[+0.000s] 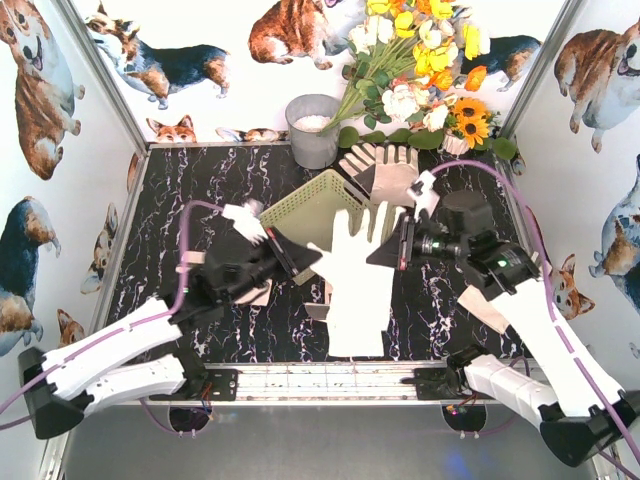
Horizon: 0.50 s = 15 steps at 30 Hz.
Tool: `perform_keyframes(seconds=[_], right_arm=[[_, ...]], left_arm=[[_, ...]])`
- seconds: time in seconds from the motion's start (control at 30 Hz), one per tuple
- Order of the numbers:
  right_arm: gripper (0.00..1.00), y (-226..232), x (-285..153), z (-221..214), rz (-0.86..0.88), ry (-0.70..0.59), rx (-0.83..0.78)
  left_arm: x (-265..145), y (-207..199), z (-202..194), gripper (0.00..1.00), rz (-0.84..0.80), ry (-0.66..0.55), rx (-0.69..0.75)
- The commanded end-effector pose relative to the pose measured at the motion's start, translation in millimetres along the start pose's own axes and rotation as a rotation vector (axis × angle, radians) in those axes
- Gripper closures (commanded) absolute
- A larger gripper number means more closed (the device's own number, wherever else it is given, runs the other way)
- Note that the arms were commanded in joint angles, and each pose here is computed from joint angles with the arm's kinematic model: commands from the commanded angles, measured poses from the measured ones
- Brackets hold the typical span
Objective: Put the gloves into the storage basket
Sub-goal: Pair the glove with the glove.
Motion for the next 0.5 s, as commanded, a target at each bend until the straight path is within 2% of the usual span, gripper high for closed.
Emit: perform_keyframes(seconds=[0.0, 0.13, 0.27, 0.47], right_arm=[[1.00, -39.3, 7.0, -15.7, -0.140, 0.068, -0.078], [1.00, -65.4, 19.2, -31.2, -0.178, 0.129, -0.065], [1.00, -93.7, 34.8, -44.8, -0.220, 0.168, -0.047], [1.00, -121.4, 51.6, -49.0, -0.280, 0.117, -0.052]], left_arm=[[11.9, 33.5, -34.9, 1.00, 0.088, 0.102, 0.069], [17.5, 53.2, -63.5, 1.00, 0.166, 0.118, 0.134], [20.3, 76.4, -81.9, 1.00, 0.218, 0.058, 0.147], [28.2, 108.3, -106.3, 1.00, 0.321, 0.023, 0.194]])
Point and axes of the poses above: each gripper's point midway between its finger pads, its own x axis out along the fingers, its own y axis along the line the jaws close on, z = x × y, the point moved 7 cm from there along -x, back along the fingers, and after that the axes turned 7 degrees about x, right-handed, at the moved point
